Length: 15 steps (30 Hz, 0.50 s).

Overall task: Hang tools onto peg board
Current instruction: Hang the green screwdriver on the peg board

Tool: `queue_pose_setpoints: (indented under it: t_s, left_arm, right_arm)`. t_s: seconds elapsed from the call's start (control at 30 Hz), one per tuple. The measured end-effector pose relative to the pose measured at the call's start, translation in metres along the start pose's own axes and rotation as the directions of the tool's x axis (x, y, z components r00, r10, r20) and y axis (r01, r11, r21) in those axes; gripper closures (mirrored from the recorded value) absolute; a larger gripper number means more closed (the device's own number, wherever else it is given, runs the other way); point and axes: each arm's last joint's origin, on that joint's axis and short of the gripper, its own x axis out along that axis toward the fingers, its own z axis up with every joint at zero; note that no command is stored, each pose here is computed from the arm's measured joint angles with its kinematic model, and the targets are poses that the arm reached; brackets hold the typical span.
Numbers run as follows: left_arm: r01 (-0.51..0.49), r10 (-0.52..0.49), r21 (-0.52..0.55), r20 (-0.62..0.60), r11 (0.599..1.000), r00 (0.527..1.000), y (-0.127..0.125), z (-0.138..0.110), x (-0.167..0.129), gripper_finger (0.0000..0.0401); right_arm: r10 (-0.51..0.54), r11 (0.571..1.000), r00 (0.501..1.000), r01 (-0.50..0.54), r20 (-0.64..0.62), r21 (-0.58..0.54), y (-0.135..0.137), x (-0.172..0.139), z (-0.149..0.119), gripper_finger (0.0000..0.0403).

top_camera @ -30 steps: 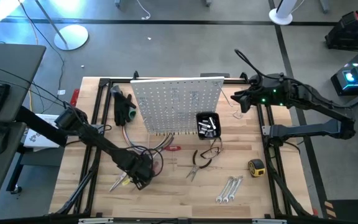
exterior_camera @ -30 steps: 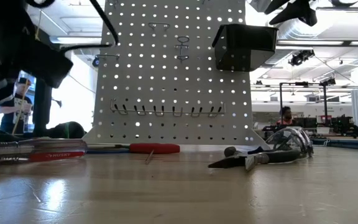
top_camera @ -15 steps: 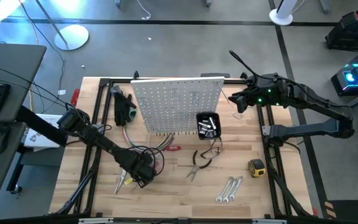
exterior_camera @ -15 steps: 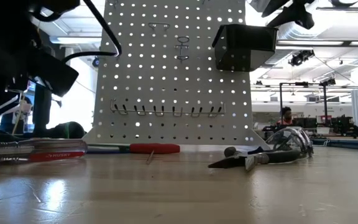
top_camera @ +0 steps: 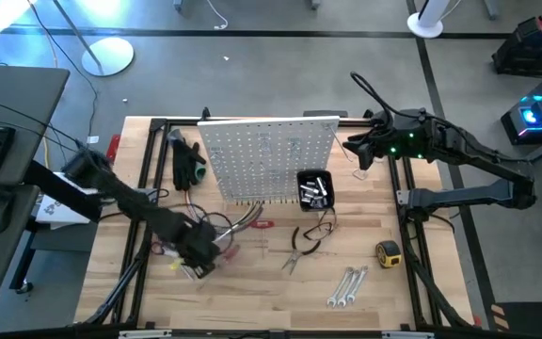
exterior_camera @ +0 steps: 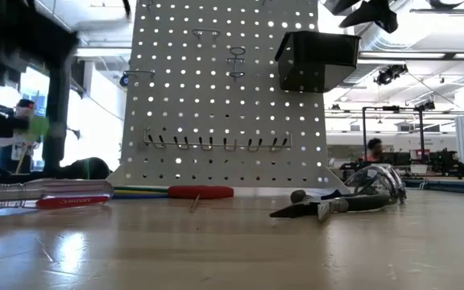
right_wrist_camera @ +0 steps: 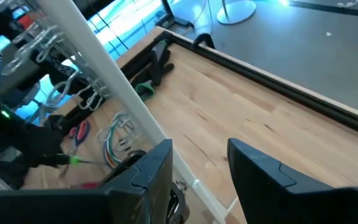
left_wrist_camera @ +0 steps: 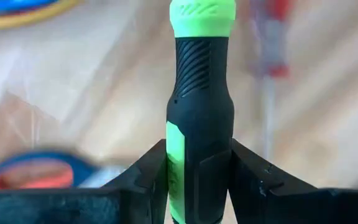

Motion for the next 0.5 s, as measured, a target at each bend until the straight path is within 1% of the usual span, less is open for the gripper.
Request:
queue_pose_setpoints:
  t_s: [0.07,0.13,0.27,0.3,0.37,0.43,0.5]
  left_arm:
    - [0.112,-0.112,0.0,0.038,0.994,0.993,0.0,-0.008,-0.028,0.0286]
    - [0.198,-0.199,0.014,0.086,0.98,0.976,0.005,-0.015,-0.055,0.0286]
    - [0.362,-0.357,0.009,0.188,0.932,0.915,0.018,-0.025,-0.104,0.0286]
    - [0.399,-0.393,0.021,0.216,0.917,0.894,0.02,-0.027,-0.115,0.0286]
    - [0.474,-0.473,0.07,0.282,0.878,0.835,0.022,-0.029,-0.135,0.0286]
    - [0.521,-0.538,0.146,0.335,0.841,0.774,0.022,-0.032,-0.152,0.0286]
    - [0.559,-0.593,0.206,0.37,0.803,0.715,0.02,-0.034,-0.165,0.0286]
  right_arm:
    - [0.015,1.0,1.0,-0.015,0.004,-0.003,0.001,0.0,0.001,0.0253]
    - [0.035,0.999,0.999,-0.035,0.008,-0.008,0.002,0.0,0.002,0.0253]
    - [0.075,0.997,0.997,-0.075,0.018,-0.017,0.004,0.0,0.004,0.0253]
    - [0.095,0.995,0.995,-0.094,0.023,-0.017,0.005,0.0,0.005,0.0253]
    - [0.131,0.991,0.991,-0.13,0.039,-0.018,0.007,-0.001,0.007,0.0253]
    - [0.172,0.985,0.984,-0.171,0.057,-0.018,0.009,-0.001,0.01,0.0253]
    - [0.189,0.982,0.979,-0.188,0.075,-0.019,0.011,-0.001,0.012,0.0253]
